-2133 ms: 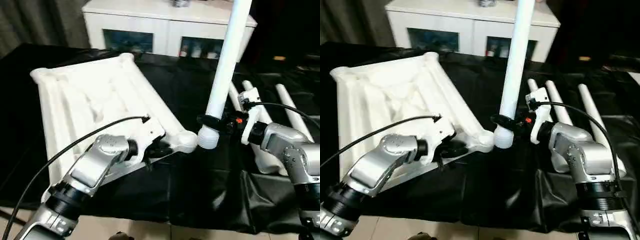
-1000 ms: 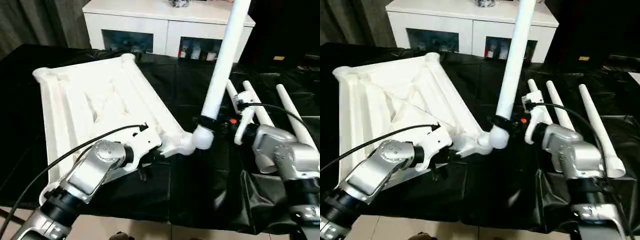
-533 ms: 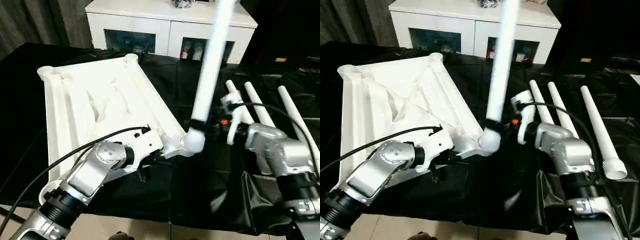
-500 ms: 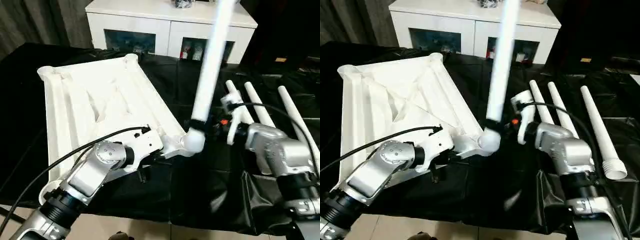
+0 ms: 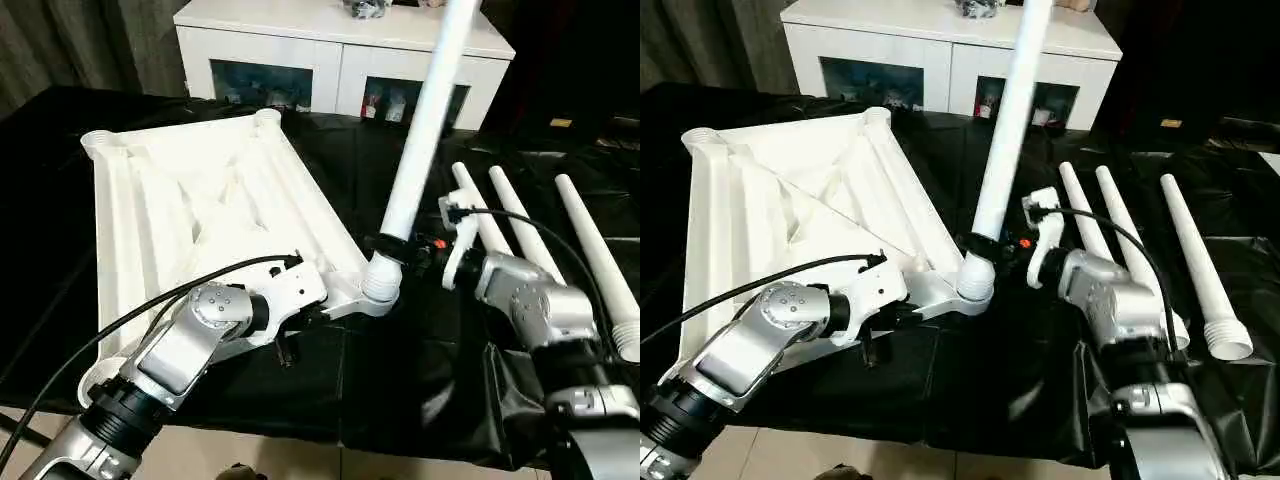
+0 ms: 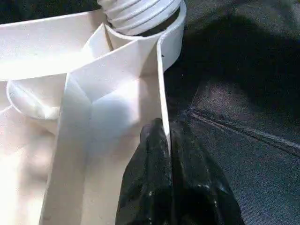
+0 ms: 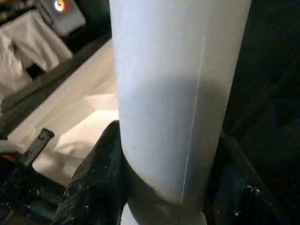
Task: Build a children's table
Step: Insert table leg to table base
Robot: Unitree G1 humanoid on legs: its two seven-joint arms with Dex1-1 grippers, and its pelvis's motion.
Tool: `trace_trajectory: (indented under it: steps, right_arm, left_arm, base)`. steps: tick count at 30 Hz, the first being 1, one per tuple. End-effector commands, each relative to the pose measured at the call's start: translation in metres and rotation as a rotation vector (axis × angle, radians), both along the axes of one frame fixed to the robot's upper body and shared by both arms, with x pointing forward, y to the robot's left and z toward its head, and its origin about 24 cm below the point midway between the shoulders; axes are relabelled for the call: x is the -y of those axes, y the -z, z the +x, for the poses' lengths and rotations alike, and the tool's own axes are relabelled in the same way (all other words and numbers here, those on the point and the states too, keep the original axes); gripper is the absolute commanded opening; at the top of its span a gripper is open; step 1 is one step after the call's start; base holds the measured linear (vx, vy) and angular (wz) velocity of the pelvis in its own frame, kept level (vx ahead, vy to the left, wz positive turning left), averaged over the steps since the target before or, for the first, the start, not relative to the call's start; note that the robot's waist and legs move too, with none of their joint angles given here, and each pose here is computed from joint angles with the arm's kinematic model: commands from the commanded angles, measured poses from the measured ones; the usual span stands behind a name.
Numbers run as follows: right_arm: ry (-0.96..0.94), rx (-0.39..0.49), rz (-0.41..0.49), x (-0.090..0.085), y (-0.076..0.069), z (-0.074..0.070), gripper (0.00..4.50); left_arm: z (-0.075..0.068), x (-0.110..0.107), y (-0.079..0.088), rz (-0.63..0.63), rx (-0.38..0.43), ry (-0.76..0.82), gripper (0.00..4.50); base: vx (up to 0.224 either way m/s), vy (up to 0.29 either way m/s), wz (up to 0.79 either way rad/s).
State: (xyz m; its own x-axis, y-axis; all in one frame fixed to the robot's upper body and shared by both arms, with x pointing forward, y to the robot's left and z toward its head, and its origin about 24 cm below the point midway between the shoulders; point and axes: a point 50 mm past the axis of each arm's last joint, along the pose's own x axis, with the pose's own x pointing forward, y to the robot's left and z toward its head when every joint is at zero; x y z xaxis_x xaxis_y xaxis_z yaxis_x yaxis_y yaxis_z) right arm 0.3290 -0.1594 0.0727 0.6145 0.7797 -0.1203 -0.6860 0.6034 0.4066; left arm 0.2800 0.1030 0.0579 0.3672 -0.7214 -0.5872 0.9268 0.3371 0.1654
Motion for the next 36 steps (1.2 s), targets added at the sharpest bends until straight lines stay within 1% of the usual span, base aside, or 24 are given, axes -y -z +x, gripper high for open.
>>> trace_trajectory:
  steps: [1,2,3,4,5,6,7,8,10,12,15,19,22,26,27,28,33,35,36]
  right_arm:
    - [0.024,-0.020,0.000,0.003,0.009,-0.006,1.84]
    - [0.040,-0.004,0.004,0.004,0.010,-0.009,1.84]
    - [0.061,0.026,-0.016,0.004,0.012,-0.013,1.84]
    - [0.067,0.037,-0.031,0.003,0.013,-0.014,1.84]
    - [0.080,0.063,-0.053,0.002,0.016,-0.018,1.84]
    - [0.085,0.069,-0.056,0.002,0.017,-0.019,1.84]
    - [0.109,0.090,-0.069,0.002,0.023,-0.025,1.84]
    - [0.111,0.091,-0.069,0.002,0.023,-0.025,1.84]
    - [0.147,0.112,-0.084,0.002,0.031,-0.033,1.84]
    - [0.158,0.126,-0.094,0.002,0.035,-0.037,1.84]
    - [0.195,0.159,-0.113,0.001,0.037,-0.043,1.84]
    - [0.213,0.165,-0.130,0.000,0.043,-0.049,1.84]
    - [0.167,0.152,-0.143,-0.007,0.046,-0.055,1.84]
    - [0.092,0.138,-0.175,-0.012,0.046,-0.056,1.84]
    - [0.033,0.128,-0.207,-0.015,0.045,-0.055,1.84]
    - [0.008,0.126,-0.219,-0.016,0.044,-0.055,1.84]
    - [-0.073,0.112,-0.268,-0.014,0.035,-0.045,1.84]
    - [-0.091,0.102,-0.290,-0.012,0.033,-0.041,1.84]
    - [-0.107,0.088,-0.311,-0.010,0.030,-0.036,1.84]
  left_arm:
    - [0.001,0.002,0.001,-0.010,0.006,-0.002,0.00]
    - [0.003,0.002,0.000,-0.018,0.011,-0.014,0.00]
    - [0.005,0.002,-0.001,-0.025,0.017,-0.029,0.00]
    - [0.005,0.001,-0.002,-0.025,0.018,-0.033,0.00]
    - [0.007,0.001,-0.002,-0.027,0.024,-0.041,0.00]
    - [0.007,0.001,-0.002,-0.027,0.026,-0.042,0.00]
    - [0.009,0.000,-0.003,-0.027,0.030,-0.046,0.00]
    - [0.009,0.000,-0.003,-0.027,0.030,-0.046,0.00]
    - [0.010,0.001,-0.003,-0.028,0.032,-0.048,0.00]
    - [0.010,0.001,-0.003,-0.029,0.035,-0.048,0.00]
    - [0.011,0.001,-0.004,-0.029,0.039,-0.047,0.00]
    - [0.013,0.000,-0.005,-0.028,0.052,-0.045,0.00]
    - [0.014,0.001,-0.007,-0.034,0.062,-0.042,0.00]
    - [0.014,0.001,-0.007,-0.035,0.064,-0.033,0.00]
    - [0.013,0.001,-0.007,-0.033,0.063,-0.030,0.00]
    - [0.013,0.001,-0.006,-0.033,0.062,-0.029,0.00]
    - [0.012,0.000,-0.006,-0.030,0.062,-0.027,0.00]
    - [0.011,-0.001,-0.006,-0.028,0.059,-0.025,0.00]
    - [0.010,-0.001,-0.005,-0.024,0.054,-0.021,0.00]
  base:
    - [0.000,0.000,0.00]
    - [0.000,0.000,0.00]
    - [0.000,0.000,0.00]
    - [0.000,0.000,0.00]
    - [0.000,0.000,0.00]
    - [0.000,0.000,0.00]
    - [0.000,0.000,0.00]
    - [0.000,0.000,0.00]
    - [0.000,0.000,0.00]
    - [0.000,0.000,0.00]
    - [0.000,0.000,0.00]
    - [0.000,0.000,0.00]
    - [0.000,0.000,0.00]
    - [0.000,0.000,0.00]
    - [0.000,0.000,0.00]
    - [0.000,0.000,0.00]
    - [0.000,0.000,0.00]
    - [0.000,0.000,0.00]
    - [0.000,0.000,0.00]
